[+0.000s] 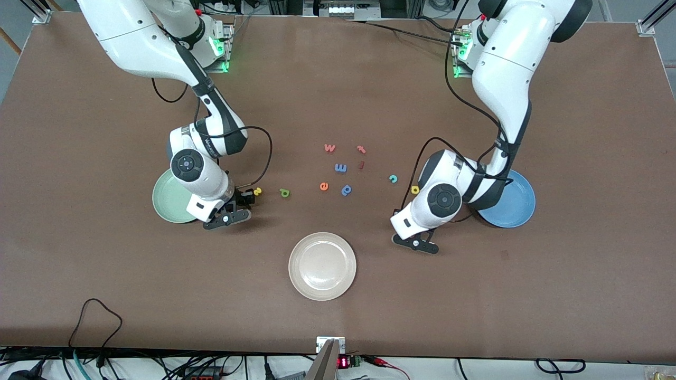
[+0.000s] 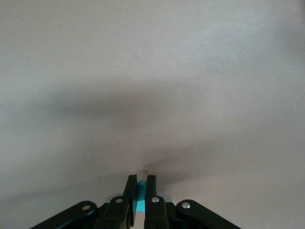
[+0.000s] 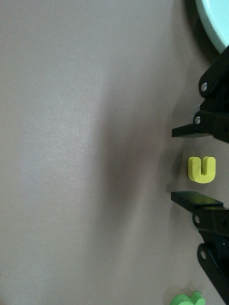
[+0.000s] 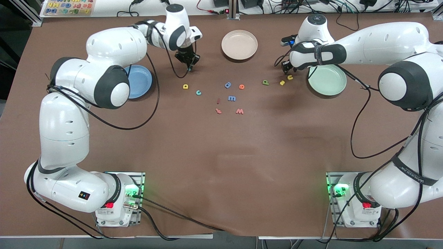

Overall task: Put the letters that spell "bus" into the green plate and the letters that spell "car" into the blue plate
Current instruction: 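Drop the cyan j on the blue plate while the right gripper lifts the c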

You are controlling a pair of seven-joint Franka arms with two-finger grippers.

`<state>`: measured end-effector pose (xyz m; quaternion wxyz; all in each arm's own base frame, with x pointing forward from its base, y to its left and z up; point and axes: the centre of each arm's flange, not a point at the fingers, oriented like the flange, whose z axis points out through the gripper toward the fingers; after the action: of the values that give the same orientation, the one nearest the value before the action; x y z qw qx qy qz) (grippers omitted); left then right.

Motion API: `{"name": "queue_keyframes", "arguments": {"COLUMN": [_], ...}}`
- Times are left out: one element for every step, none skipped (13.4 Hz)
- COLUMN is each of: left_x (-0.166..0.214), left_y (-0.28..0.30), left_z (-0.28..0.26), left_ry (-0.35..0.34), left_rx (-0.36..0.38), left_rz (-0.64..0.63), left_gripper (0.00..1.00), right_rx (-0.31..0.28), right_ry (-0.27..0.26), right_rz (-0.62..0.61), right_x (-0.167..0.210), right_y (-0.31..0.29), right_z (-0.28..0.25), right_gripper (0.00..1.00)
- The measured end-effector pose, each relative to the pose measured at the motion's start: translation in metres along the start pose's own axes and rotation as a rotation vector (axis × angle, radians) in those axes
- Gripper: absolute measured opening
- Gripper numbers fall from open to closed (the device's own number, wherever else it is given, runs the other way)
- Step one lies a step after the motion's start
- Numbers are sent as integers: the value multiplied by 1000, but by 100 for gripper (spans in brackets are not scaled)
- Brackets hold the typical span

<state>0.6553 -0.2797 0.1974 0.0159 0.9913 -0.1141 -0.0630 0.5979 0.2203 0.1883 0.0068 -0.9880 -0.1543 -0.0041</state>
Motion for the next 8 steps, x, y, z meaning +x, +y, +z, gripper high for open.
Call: {"name": "queue_keyframes", "arguments": {"left_x": [-2, -6, -11, -19, -29, -40, -51, -61], "left_y": [-19, -49, -86, -133, -172, -207, -227, -235], "left_z": [-16, -37, -56, -71, -77, -73, -63, -49], "left_ry": [-42, -79, -116, -159, -191, -214, -236, -246], "left_rx": [8, 10, 5, -8, -23, -39, -51, -56], "left_rz": [-8, -16, -29, -52, -74, -98, -112, -121], "left_gripper": [10, 10, 10, 10, 10, 10, 10, 10], "right_rx": [0, 0, 0, 0, 0, 0, -1, -1], "right_ry": [-7, -14, -20, -23, -24, -25, -26, -27], "right_rz": [-3, -5, -6, -6, -6, -6, -6, -6], "right_x": [-2, -4, -6, -7, -8, -8, -8, -9], "right_y": [-2, -3, -3, -3, -3, -3, -3, -3], "right_z": [4, 7, 9, 10, 11, 11, 12, 12], "right_gripper": [54, 54, 54, 54, 54, 54, 54, 52]}}
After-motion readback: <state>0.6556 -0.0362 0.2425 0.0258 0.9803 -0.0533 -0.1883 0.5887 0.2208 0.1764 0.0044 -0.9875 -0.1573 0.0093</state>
